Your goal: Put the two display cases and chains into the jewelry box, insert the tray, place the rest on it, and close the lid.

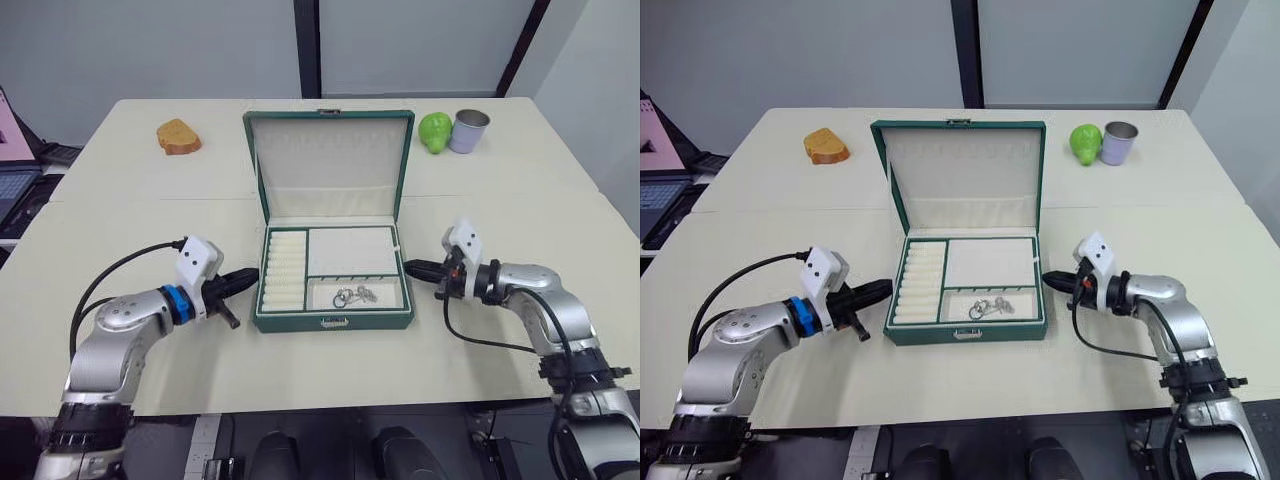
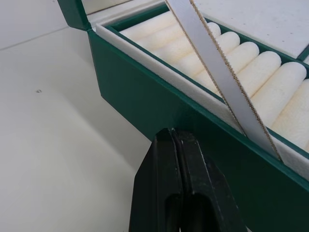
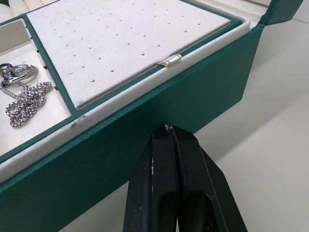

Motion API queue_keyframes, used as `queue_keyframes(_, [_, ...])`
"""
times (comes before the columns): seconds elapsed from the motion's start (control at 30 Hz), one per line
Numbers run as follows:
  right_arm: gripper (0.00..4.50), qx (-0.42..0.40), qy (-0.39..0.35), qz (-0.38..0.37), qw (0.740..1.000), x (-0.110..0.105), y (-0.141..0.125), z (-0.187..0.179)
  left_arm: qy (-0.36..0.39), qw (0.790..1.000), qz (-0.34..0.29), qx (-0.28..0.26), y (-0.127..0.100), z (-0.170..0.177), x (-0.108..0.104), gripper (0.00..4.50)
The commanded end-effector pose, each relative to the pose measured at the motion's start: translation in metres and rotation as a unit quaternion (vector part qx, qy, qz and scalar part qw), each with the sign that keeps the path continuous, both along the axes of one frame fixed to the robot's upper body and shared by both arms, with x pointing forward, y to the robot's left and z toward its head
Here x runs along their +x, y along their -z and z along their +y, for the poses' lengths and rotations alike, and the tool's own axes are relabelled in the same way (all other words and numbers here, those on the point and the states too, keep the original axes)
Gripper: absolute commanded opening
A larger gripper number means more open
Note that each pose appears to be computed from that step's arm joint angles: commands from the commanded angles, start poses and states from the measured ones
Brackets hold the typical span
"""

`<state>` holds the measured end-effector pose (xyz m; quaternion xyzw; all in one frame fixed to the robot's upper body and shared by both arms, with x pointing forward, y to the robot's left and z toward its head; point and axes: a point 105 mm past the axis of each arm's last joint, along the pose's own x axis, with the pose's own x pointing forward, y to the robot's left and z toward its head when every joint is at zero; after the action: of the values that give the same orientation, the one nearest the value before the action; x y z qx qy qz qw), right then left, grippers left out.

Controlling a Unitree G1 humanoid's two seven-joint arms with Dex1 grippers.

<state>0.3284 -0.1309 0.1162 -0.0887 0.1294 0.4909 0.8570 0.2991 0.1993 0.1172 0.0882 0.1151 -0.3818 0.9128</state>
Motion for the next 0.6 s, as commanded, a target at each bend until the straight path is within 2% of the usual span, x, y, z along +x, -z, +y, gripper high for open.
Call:
queue_keyframes(0.03, [0.01,0.032,-0.092,0.008,0.995,-0.03,-0.008,0.035,0.086,0.996,0.023,-0.019,0.002,-0.033,-0.025,0.0])
queue_keyframes(0.1, [0.01,0.033,-0.1,0.019,0.994,-0.04,-0.006,0.037,0.086,0.996,0.032,-0.019,0.004,-0.033,-0.032,0.0])
queue_keyframes(0.27, [0.01,0.029,-0.096,0.033,0.994,-0.048,0.0,0.036,0.088,0.995,0.048,-0.02,0.007,-0.032,-0.042,0.0])
queue_keyframes(0.47, [0.01,0.022,-0.086,0.028,0.996,-0.044,-0.001,0.032,0.076,0.997,0.027,-0.021,-0.001,-0.028,-0.034,0.0])
queue_keyframes(0.6, [0.01,0.018,-0.072,0.017,0.997,-0.04,-0.007,0.022,0.06,0.998,-0.011,-0.017,-0.013,-0.017,-0.031,0.0])
